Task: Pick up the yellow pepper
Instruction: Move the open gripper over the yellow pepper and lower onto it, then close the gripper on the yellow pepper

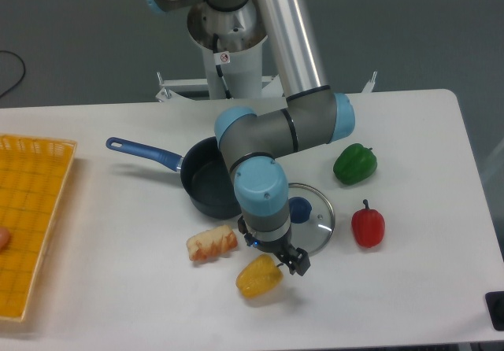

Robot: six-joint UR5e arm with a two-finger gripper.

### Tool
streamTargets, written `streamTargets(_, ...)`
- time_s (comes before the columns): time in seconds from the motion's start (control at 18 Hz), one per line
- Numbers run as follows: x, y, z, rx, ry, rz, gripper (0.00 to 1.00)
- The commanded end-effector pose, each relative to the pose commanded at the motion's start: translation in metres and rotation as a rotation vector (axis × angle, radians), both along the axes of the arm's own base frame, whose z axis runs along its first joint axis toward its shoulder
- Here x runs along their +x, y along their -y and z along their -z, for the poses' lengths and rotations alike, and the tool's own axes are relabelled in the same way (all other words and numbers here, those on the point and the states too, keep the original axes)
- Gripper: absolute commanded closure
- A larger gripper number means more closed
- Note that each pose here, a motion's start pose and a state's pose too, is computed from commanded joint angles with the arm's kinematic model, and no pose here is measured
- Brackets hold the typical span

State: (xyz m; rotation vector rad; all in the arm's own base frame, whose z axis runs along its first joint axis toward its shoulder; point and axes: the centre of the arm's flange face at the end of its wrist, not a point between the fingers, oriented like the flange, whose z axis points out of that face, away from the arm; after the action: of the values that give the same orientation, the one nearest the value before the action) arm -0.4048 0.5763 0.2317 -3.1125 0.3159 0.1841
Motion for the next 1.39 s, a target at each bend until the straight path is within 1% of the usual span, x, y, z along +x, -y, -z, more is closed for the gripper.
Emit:
streamTargets(0.28, 0.005, -0.008, 0.007, 0.005, -0.005, 0.003, 0.00)
streamTargets(0.5, 0.005, -0.010, 0.011, 0.008, -0.001, -0.035, 0.00)
streamTargets(1.17, 0.008, -0.019, 0.022, 0.003, 0.005, -0.044, 0.01)
streamTargets(1.22, 0.008, -0.019, 0.022, 0.003, 0.005, -0.044, 0.06)
streamTargets(1.39, 0.010, -0.017, 0.023, -0.001, 0.008, -0.044, 0.32)
